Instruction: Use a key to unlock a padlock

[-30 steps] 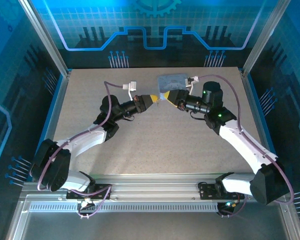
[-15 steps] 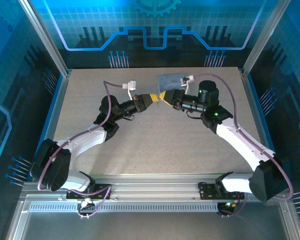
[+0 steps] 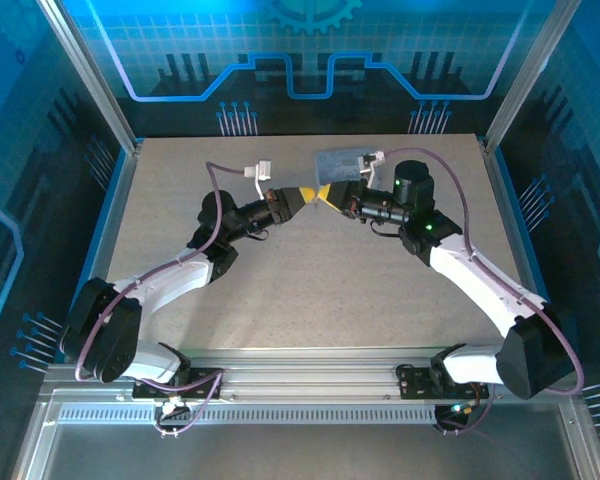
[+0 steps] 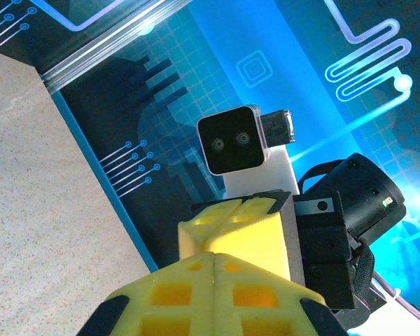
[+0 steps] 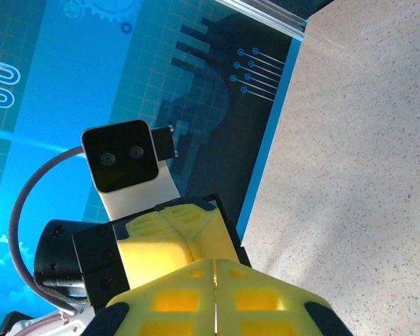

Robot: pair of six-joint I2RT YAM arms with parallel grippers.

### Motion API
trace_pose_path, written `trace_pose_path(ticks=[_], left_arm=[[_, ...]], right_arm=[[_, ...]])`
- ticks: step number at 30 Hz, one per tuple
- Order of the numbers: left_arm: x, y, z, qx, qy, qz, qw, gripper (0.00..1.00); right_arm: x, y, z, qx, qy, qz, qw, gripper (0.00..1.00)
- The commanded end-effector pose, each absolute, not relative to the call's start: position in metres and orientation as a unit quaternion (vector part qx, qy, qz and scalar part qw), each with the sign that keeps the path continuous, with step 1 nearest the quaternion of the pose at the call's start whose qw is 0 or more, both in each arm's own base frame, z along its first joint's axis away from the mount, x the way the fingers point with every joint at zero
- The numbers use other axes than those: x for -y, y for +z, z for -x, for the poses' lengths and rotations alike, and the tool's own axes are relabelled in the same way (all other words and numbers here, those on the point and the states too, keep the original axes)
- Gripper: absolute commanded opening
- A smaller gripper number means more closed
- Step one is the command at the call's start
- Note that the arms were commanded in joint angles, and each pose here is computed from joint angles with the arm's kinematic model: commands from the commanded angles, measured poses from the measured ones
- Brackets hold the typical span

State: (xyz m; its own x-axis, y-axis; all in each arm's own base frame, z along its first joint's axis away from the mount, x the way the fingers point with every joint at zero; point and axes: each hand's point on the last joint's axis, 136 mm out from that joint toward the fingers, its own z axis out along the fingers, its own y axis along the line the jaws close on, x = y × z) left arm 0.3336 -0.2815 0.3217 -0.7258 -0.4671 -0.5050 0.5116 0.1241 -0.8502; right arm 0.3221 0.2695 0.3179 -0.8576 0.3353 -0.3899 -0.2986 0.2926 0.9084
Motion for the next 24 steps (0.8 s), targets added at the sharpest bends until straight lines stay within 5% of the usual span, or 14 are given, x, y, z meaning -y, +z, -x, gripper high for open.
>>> trace_pose_path(ticks=[1,5,7,17,24], left_arm=[[0.283,0.339,-0.328,-0.637,-0.670,-0.038,0.379,0.00],[0.282,0.333,-0.328,-0.647,-0.659,-0.039,0.382,0.02],[0.282,0.328,-0.327,-0.660,-0.645,-0.042,0.384,0.21],[0.238,0.298,-0.316,-0.725,-0.498,-0.044,0.474,0.63],[0.227,0.287,-0.298,-0.751,-0.434,-0.103,0.487,0.70]], right_arm=[[-0.278,0.334,-0.316,-0.742,0.612,0.018,0.275,0.00],[-0.273,0.329,-0.315,-0.750,0.593,0.025,0.290,0.00],[-0.268,0.326,-0.315,-0.764,0.575,0.032,0.293,0.00],[-0.243,0.310,-0.293,-0.860,0.402,0.184,0.253,0.00],[-0.228,0.296,-0.287,-0.882,0.203,0.314,0.286,0.00]])
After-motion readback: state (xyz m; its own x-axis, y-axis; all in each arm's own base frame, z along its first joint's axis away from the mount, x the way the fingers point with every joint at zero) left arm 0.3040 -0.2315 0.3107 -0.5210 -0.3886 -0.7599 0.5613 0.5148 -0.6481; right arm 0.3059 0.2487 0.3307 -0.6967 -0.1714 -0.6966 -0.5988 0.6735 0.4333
